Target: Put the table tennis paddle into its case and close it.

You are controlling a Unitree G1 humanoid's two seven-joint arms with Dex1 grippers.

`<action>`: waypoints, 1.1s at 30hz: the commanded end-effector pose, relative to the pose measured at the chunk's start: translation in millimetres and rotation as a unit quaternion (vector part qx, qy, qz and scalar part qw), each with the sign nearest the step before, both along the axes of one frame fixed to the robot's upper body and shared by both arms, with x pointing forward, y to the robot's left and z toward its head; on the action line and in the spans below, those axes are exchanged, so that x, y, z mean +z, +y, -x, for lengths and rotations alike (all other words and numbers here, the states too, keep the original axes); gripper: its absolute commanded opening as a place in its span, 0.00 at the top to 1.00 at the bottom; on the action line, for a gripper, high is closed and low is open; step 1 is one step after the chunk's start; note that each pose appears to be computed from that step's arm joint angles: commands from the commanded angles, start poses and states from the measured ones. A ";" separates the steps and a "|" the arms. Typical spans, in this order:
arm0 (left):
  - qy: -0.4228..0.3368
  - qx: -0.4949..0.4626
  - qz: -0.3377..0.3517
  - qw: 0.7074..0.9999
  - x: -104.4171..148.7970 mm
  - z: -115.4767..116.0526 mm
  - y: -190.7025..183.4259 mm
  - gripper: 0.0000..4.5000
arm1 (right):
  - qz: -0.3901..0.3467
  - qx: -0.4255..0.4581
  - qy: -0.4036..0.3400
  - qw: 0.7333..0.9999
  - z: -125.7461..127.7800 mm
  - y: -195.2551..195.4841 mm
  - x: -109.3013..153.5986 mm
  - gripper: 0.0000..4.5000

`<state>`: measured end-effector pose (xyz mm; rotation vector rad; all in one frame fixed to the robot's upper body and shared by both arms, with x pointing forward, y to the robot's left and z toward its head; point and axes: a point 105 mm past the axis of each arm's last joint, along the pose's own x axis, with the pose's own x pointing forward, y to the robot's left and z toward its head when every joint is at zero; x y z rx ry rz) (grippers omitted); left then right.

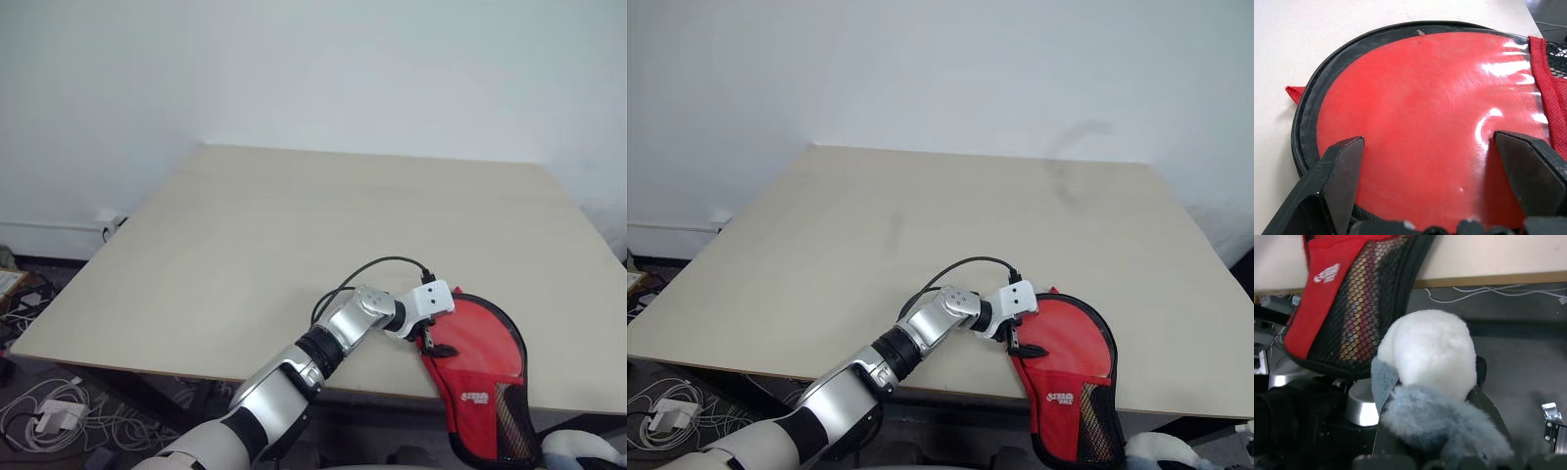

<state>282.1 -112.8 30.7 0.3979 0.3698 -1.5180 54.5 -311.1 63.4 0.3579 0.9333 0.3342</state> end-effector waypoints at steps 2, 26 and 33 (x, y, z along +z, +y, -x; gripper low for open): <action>0.025 -0.015 -0.068 0.997 -29.4 22.7 -13.4 0.00 | 0.017 0.006 -0.006 1.000 6.5 -5.0 9.3 0.93; 0.026 0.000 -0.049 0.998 -21.9 15.4 -14.1 0.00 | 0.027 -0.081 -0.238 0.968 -73.5 -22.6 72.2 0.22; -0.005 0.016 0.027 1.000 15.4 -12.5 4.7 0.00 | 0.018 -0.083 -0.316 0.945 -125.2 3.4 68.6 0.22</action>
